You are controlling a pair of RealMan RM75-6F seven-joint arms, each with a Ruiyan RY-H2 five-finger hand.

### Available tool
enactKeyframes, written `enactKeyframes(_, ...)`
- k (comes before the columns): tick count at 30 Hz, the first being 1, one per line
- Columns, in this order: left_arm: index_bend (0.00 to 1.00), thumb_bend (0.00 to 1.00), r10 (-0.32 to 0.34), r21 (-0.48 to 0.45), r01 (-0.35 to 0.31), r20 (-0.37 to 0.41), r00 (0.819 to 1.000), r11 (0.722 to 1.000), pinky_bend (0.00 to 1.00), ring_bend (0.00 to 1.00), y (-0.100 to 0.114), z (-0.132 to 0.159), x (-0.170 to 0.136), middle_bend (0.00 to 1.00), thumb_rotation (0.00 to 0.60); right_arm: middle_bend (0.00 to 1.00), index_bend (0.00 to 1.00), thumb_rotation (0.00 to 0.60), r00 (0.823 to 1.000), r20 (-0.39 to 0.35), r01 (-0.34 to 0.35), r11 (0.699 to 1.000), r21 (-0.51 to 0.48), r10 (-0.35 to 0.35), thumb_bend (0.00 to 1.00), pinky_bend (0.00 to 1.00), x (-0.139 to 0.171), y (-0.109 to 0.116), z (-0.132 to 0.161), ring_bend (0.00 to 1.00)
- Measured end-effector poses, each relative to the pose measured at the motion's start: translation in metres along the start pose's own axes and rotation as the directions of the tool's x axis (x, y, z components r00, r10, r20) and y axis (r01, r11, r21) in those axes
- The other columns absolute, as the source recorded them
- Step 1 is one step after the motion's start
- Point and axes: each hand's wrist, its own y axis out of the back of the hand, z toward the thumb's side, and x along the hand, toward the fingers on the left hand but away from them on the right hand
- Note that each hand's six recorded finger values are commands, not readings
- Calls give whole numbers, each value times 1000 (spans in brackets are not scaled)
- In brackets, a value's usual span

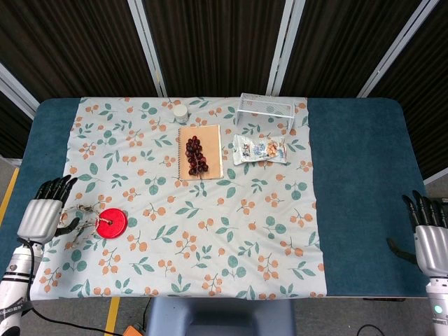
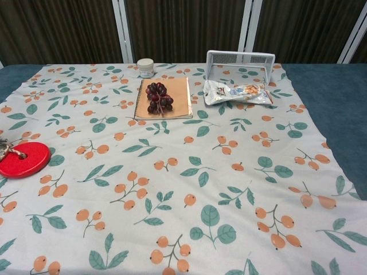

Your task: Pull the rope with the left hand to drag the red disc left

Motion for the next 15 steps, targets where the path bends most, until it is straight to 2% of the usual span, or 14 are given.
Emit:
enactKeyframes(3, 0, 280, 4, -23, -3, 17, 1000, 1000, 64, 0, 4, 2, -2, 0, 600, 0, 0, 600, 1000, -6, -1, 1000, -3, 1, 351, 0, -1, 0, 2, 0)
enactKeyframes(7, 0, 339, 18, 10, -18, 7, 1000, 1000, 46, 0, 12, -3, -9, 0, 600, 0, 0, 600, 1000, -12, 6, 1000, -10, -6, 351, 0, 0, 3, 5, 0)
enactKeyframes(11, 0, 392, 62, 24, -61, -32, 998, 998, 43, 0, 21, -18, -21, 0, 600, 0, 0, 600, 1000, -14, 19, 1000, -18, -19, 351, 0, 2, 8, 5, 0)
enactKeyframes(15, 0, 398, 90, 20, -89, -96, 991, 996, 44, 0, 22, -44, -39, 0, 600, 0, 0, 600, 999, -19, 28, 999, -19, -28, 351, 0, 1, 12, 7, 0)
